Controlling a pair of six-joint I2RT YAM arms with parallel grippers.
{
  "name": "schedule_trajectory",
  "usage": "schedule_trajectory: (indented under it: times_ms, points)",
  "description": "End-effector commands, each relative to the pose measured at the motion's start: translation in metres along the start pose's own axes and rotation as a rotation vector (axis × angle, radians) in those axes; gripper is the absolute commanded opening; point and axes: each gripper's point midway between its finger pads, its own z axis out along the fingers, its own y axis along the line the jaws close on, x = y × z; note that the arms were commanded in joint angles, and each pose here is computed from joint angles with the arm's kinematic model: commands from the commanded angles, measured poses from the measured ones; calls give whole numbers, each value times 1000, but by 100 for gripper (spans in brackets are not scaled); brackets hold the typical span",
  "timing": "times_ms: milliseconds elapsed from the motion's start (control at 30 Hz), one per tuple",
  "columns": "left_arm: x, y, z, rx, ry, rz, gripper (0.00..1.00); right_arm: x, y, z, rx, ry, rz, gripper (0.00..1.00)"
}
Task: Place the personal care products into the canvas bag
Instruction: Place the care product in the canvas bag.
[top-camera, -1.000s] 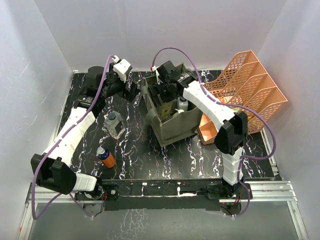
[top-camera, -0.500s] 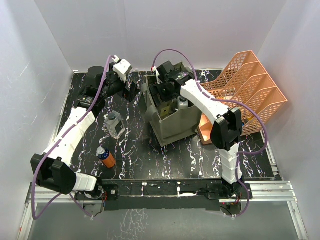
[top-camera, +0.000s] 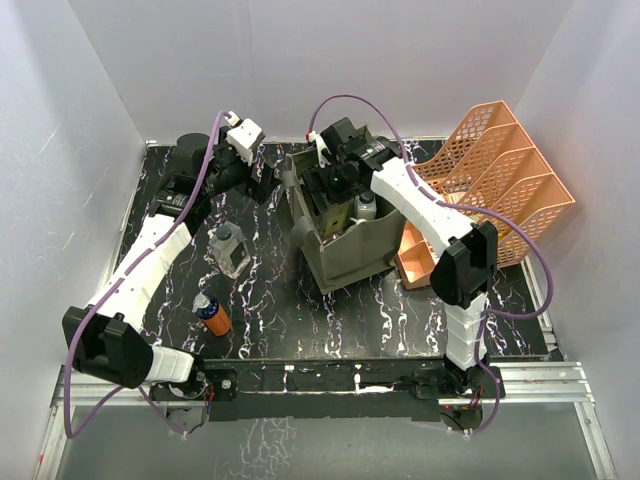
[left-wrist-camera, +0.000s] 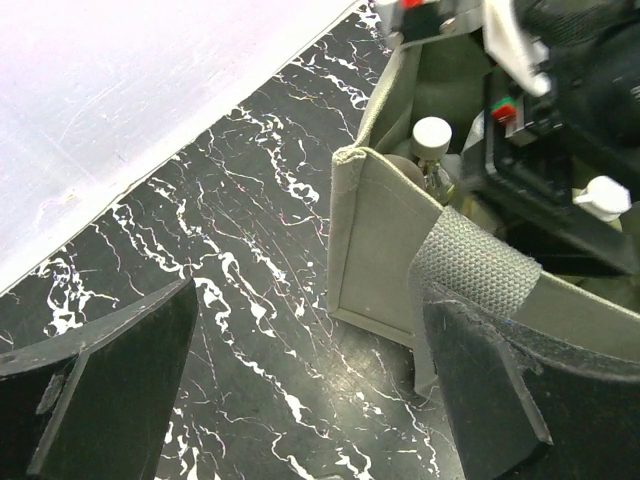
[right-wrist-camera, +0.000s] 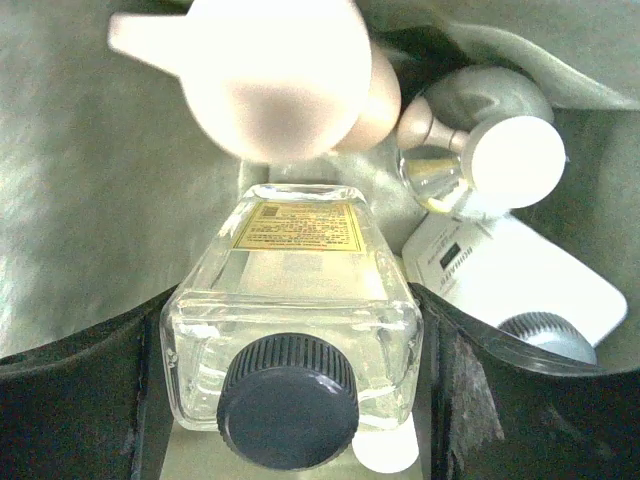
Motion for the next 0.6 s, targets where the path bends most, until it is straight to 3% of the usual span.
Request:
schedule_trajectory:
  times_ms: [0,300,567]
  points:
    - [-9,-2,0,10,-34,3,92,-34,14,-61,-44,-181,-45,8]
    - [-12,-2,2,6,-36,3,92,-25,11,-32,-42,-122,-28,8]
    - [-11,-1,3,-4,-33,10,92,-43,9,-6,-40,-140,-21,8]
